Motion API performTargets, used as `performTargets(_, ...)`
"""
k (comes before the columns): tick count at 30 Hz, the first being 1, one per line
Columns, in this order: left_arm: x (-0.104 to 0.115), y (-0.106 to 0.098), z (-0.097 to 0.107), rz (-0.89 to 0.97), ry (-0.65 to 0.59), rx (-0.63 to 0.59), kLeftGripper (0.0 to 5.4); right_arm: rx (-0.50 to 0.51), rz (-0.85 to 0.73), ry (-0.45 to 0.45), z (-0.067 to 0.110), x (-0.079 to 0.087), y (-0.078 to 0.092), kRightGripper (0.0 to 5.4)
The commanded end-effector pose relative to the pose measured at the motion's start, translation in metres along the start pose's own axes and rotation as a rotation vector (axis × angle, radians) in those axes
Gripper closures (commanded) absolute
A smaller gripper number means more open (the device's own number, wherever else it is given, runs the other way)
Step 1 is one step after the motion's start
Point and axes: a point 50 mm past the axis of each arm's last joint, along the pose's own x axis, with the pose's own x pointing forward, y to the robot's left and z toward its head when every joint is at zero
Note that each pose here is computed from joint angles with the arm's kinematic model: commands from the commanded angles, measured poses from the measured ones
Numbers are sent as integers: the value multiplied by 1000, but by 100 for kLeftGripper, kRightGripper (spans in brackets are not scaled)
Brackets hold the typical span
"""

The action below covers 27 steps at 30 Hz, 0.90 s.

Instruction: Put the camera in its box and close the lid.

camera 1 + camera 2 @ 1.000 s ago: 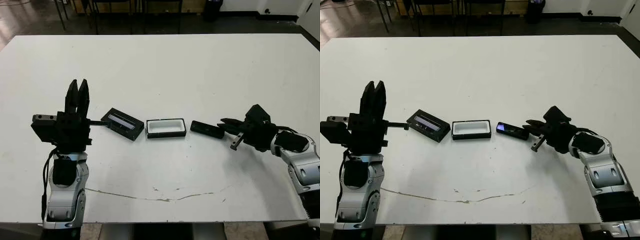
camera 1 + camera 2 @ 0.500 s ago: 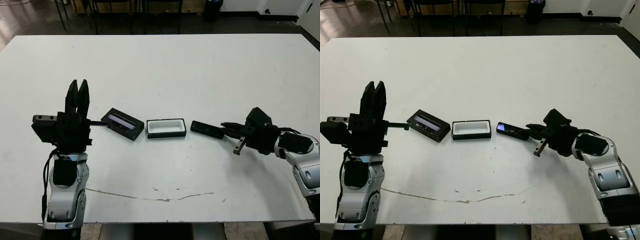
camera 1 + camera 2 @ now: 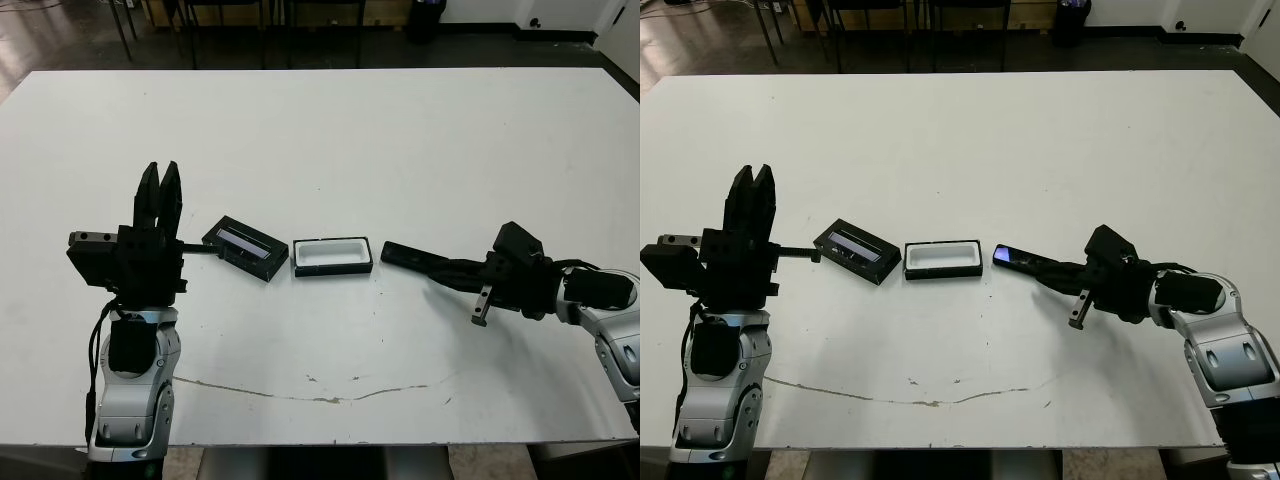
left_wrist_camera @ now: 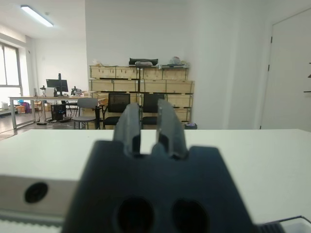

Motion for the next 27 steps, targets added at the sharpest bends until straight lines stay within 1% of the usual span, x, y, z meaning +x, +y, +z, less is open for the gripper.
performTargets(1,-3,2,-6,12,34,-1,538,20,7,26,-3,-4,-1,540)
performTargets(4,-3,2,-6,11,35,5,538,44,-1,-18,3,-9,-7,540)
performTargets(6,-4,2,-6,9,36,5,538,85,-10,-74,11,-16,-15,540)
performTargets(9,-4,1,-6,7,37,-1,538,132,-46,-191,24,-27,-28,540)
performTargets(11,-4,0,-6,8,39,-3,538,149,-116,-254,32,-32,-37,540)
performTargets(13,-4,-1,-6,10,42,2,538,142,-242,-299,36,-34,-45,540)
performTargets(15,-5,-1,-7,9,44,-2,538,116,-370,-301,37,-33,-49,540)
performTargets(16,-5,-1,-7,7,45,-5,538,97,-426,-287,35,-31,-51,540)
performTargets(18,-5,-1,-7,9,45,-1,538,59,-491,-258,30,-24,-52,540)
performTargets(22,-6,0,-6,14,44,6,538,47,-496,-199,16,-8,-52,540)
performTargets(27,-7,2,-6,10,43,5,538,-1,-422,-44,-3,12,-48,540)
